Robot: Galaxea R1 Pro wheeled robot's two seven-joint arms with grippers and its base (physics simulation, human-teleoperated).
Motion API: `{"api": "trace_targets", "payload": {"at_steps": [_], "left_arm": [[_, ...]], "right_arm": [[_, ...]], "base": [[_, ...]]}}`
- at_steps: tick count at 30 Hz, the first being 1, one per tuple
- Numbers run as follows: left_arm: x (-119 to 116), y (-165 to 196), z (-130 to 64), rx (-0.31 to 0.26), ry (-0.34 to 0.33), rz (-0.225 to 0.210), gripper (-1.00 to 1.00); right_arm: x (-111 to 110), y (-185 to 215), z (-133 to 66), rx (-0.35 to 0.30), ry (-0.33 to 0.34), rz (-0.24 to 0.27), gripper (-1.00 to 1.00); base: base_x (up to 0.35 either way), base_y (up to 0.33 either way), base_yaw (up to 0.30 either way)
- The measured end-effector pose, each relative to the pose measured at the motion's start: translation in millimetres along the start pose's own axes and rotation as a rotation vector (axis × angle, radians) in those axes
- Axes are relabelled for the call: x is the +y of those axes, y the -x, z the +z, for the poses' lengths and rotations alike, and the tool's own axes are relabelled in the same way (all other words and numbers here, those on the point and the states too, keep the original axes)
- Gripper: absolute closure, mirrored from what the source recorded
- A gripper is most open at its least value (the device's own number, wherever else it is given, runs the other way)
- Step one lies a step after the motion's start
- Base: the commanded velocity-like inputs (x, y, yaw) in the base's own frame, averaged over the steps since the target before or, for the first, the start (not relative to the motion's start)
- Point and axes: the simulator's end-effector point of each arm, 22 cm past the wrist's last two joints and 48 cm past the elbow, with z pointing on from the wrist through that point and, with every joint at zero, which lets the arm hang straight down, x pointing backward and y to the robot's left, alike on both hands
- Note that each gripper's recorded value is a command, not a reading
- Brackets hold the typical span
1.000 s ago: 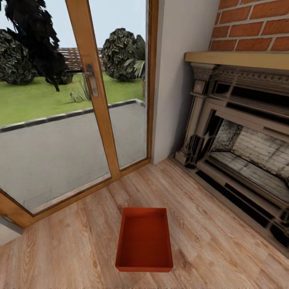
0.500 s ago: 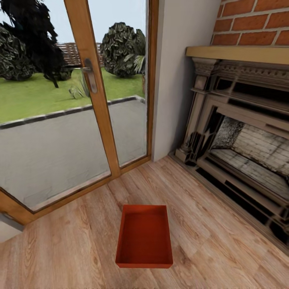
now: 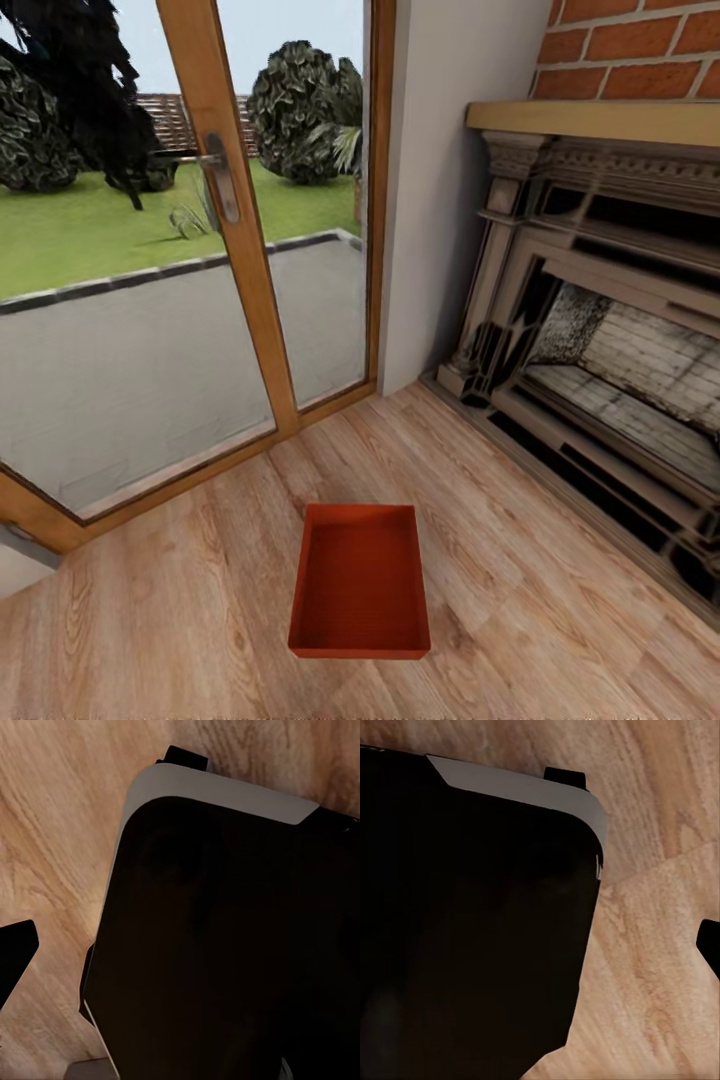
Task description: Move the two storage containers from the living room to the garage. In the garage, place one container on the floor and stack the other container on top of it (either order is fine).
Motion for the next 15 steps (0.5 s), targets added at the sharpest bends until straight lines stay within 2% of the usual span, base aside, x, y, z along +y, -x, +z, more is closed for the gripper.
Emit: {"api": "trace_targets", "payload": {"at_steps": [15], "left_arm": [[2.7,-8.7,1.8,0.022,0.007,0.001,-1.00]], "right_arm": [[0.5,-9.3,1.3,0.023,0.002,0.006,-1.00]], "base": [[0.000,0.000,0.000]]}}
